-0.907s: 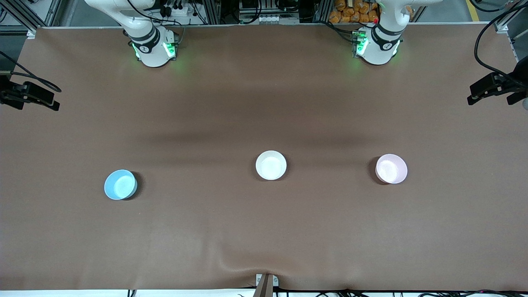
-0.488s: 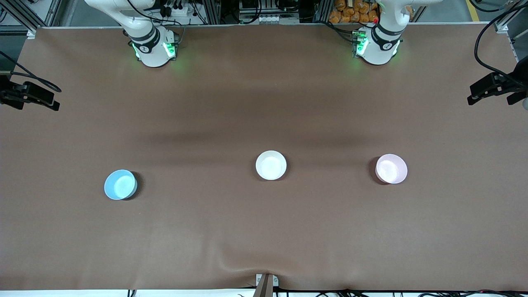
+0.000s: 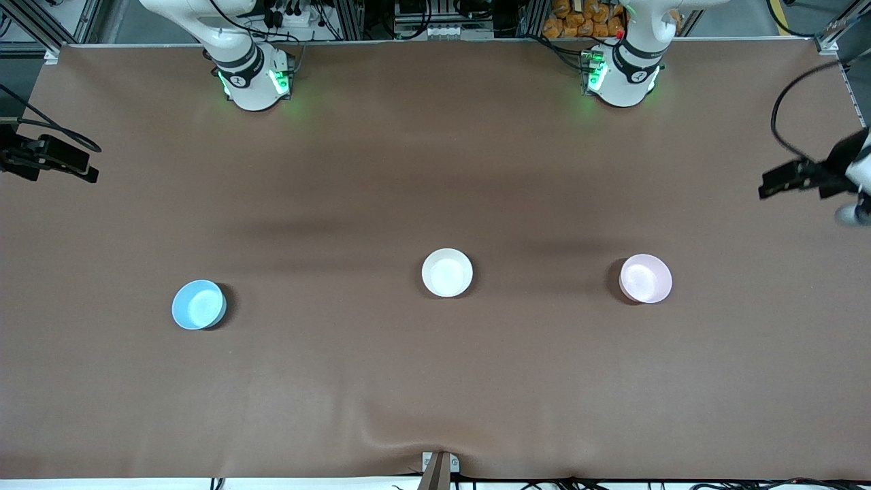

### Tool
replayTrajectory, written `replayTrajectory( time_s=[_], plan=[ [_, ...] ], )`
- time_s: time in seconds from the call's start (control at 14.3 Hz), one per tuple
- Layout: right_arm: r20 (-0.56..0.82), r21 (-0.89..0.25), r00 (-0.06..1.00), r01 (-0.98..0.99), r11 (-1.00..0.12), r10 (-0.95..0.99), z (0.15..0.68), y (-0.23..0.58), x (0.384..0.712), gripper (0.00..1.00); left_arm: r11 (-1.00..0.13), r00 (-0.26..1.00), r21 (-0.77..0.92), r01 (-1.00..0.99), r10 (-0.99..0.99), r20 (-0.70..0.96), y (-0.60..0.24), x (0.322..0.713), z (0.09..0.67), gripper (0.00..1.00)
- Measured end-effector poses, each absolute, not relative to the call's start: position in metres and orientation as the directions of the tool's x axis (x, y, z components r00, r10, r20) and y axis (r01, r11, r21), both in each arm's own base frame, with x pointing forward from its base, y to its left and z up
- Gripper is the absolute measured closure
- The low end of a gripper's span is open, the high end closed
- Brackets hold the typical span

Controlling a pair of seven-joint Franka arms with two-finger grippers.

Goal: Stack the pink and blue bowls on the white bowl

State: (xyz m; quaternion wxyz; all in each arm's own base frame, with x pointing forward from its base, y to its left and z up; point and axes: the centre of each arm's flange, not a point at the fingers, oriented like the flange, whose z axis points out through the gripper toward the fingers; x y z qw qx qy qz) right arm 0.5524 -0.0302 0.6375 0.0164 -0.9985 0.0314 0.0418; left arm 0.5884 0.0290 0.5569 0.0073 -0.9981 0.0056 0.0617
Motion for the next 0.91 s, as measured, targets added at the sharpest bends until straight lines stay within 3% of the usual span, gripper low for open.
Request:
replayTrajectory(
  time_s=[0.21,0.49,0.91],
  plan=[
    [-0.077,-0.029,0.995,-0.065,-0.997,-0.062,0.63,-0.03,0.56,0.0,-1.0,0.992,-0.014,-0.028,-0.026,-0.125,0.039,0.616,0.483,0.0],
    [-0.003,-0.027,0.998,-0.068,-0.997,-0.068,0.604,-0.032,0.594,0.0,-0.999,0.994,-0.016,-0.039,-0.037,-0.105,0.037,0.623,0.4,0.0],
    [0.007,-0.019,0.998,-0.056,-0.998,-0.056,0.497,-0.024,0.66,0.0,-0.998,0.996,-0.018,-0.067,-0.066,-0.064,0.022,0.616,0.328,0.0]
  ],
)
